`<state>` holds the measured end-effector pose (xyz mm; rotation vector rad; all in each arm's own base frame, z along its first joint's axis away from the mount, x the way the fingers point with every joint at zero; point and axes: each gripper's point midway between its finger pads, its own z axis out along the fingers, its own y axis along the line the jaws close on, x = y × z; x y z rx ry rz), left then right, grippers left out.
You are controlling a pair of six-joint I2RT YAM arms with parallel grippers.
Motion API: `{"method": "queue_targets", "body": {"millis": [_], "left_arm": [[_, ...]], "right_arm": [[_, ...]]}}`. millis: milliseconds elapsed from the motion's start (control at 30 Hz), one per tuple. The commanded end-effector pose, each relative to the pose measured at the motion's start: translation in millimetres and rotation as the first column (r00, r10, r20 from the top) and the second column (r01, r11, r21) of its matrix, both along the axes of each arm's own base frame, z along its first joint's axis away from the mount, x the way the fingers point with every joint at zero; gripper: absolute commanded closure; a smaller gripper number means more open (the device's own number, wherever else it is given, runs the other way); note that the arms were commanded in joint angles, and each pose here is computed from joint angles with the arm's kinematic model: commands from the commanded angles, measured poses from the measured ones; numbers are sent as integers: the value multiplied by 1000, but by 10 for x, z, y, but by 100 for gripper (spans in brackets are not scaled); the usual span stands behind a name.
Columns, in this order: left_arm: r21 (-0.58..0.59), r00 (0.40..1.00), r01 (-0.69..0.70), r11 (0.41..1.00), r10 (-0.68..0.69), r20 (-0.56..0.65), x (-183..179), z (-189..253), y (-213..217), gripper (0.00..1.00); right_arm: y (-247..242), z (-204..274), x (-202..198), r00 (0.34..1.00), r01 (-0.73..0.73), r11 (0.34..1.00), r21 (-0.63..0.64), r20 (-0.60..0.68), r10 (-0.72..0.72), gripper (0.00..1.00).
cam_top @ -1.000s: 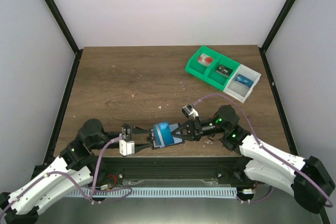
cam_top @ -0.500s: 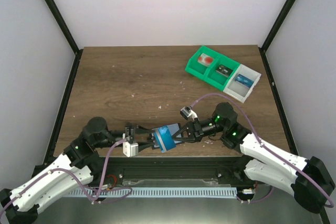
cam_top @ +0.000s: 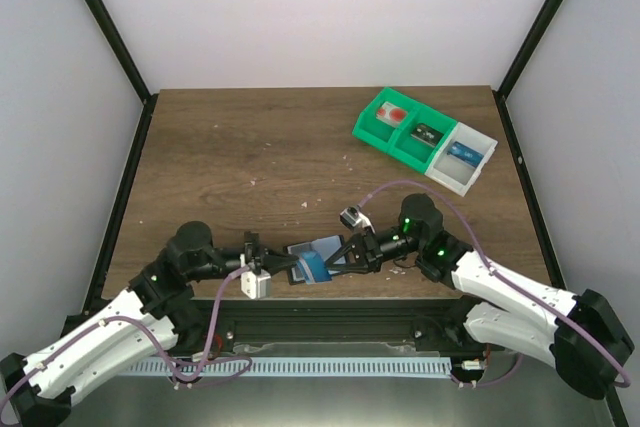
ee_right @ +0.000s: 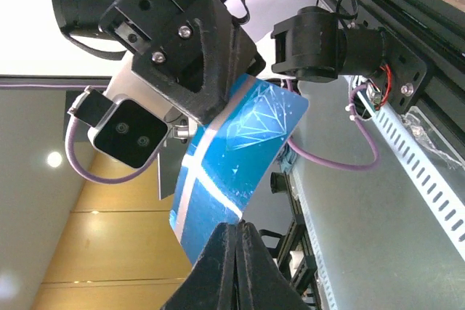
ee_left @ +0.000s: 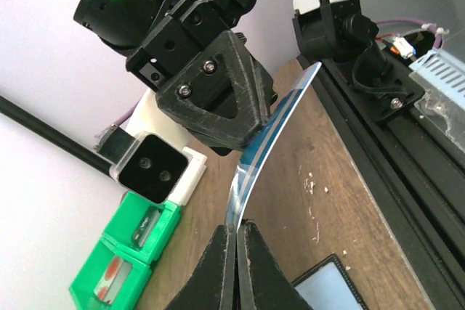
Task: Take the credit cards out of the card holder
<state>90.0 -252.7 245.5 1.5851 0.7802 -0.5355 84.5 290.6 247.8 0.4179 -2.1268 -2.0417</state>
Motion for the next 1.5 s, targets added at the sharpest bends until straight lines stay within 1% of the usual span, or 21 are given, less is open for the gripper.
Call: {"method": "queue_targets", "body": {"millis": [0,33,100,167,233,267,300,367,433,467,567,700,800,867,933,1033,1100,1167,1267,1333,1467], "left_arm": [[-20,1000,-9,1000,9,-2,13,59,-4,100],[-17,1000,-10,1000,10,-15,13,49,-5,100],[-8,999,-15,1000,15,-52,22,22,-15,100],[13,995,-24,1000,25,-93,45,-20,-31,100],[35,990,-34,999,38,-138,69,-37,-45,100],[53,985,-37,998,46,-165,80,-62,-51,100],[67,981,-34,997,47,-189,79,-83,-60,100],[91,970,-26,996,48,-238,84,-130,-82,100],[112,956,-12,994,45,-291,79,-183,-103,100],[120,948,-2,993,40,-315,72,-203,-115,100],[140,929,21,990,32,-368,61,-250,-132,100],[149,913,24,989,39,-406,83,-259,-133,100],[141,911,31,989,30,-412,79,-255,-128,100],[137,910,31,990,29,-413,86,-248,-126,100],[134,911,31,991,27,-412,86,-231,-126,100],[126,914,29,992,24,-404,87,-219,-126,100],[123,914,29,992,23,-406,83,-218,-123,100],[126,912,29,992,25,-410,82,-226,-122,100],[125,911,25,992,28,-411,85,-236,-120,100],[119,911,30,992,22,-412,75,-221,-120,100],[117,909,30,993,21,-416,73,-215,-120,100]], "right_arm": [[31,32,65,997,21,1000,7,79,-21,97],[30,7,70,996,26,1000,5,80,-26,94],[22,-44,106,994,59,998,6,90,-59,84],[5,-49,147,986,95,995,16,138,-96,74],[-8,-12,213,960,136,990,28,243,-139,68],[-16,47,268,934,165,986,34,316,-167,66],[-32,36,330,907,201,980,10,375,-190,65],[-76,92,445,834,263,965,-3,503,-226,64],[-138,189,502,741,295,955,18,627,-241,63],[-175,244,519,673,301,953,38,699,-241,62],[-295,406,502,506,306,947,100,825,-251,61],[-389,508,243,319,168,967,193,917,-239,63],[-440,477,130,221,106,973,207,949,-226,67],[-448,429,99,181,79,977,199,961,-210,70],[-425,355,89,165,57,981,184,968,-191,71],[-355,254,36,154,4,987,163,975,-162,70],[-300,184,42,130,8,991,136,982,-135,70],[-245,128,-24,97,-22,993,113,989,-110,70],[-196,151,-122,75,-84,990,116,991,-110,68],[-184,161,-108,62,-78,990,120,991,-116,68],[-178,104,-51,55,-54,994,90,995,-87,74]]}}
